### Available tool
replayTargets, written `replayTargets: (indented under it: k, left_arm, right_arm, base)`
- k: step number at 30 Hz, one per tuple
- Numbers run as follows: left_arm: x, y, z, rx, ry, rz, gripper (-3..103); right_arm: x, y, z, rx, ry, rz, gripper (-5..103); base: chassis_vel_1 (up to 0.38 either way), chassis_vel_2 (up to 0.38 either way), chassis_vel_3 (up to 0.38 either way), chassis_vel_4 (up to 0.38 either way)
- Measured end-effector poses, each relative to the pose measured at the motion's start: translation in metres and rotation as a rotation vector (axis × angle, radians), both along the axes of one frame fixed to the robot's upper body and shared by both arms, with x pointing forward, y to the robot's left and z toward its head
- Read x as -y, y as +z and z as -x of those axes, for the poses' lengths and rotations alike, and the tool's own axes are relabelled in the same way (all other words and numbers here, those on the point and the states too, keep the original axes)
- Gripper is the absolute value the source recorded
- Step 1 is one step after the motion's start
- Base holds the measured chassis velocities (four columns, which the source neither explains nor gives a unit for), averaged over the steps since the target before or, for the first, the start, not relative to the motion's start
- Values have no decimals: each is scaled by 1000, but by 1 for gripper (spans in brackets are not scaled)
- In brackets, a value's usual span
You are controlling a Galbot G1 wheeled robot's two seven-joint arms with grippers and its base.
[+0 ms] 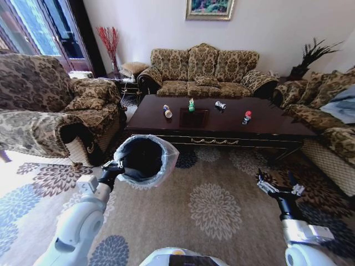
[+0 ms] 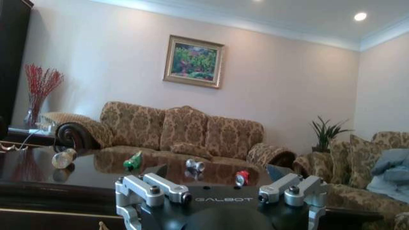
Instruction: Move to the front of the table and place the trash on the table into the trash bin.
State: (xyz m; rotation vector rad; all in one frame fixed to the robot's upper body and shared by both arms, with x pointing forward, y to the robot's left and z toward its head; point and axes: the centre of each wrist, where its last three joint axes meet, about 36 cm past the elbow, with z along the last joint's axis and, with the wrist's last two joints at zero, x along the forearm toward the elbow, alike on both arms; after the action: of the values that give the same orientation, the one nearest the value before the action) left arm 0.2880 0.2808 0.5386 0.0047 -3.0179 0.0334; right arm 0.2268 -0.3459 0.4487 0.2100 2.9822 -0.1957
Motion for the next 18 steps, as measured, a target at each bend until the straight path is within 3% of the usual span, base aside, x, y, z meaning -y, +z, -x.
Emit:
replayTargets:
  k: [18]
  left_arm:
    - [-1,-3,-1,-13,-11,4,2]
  right_arm:
    - [-4,3,-2,-6,-32,-24,100]
  base:
    - [0,0,0,0]
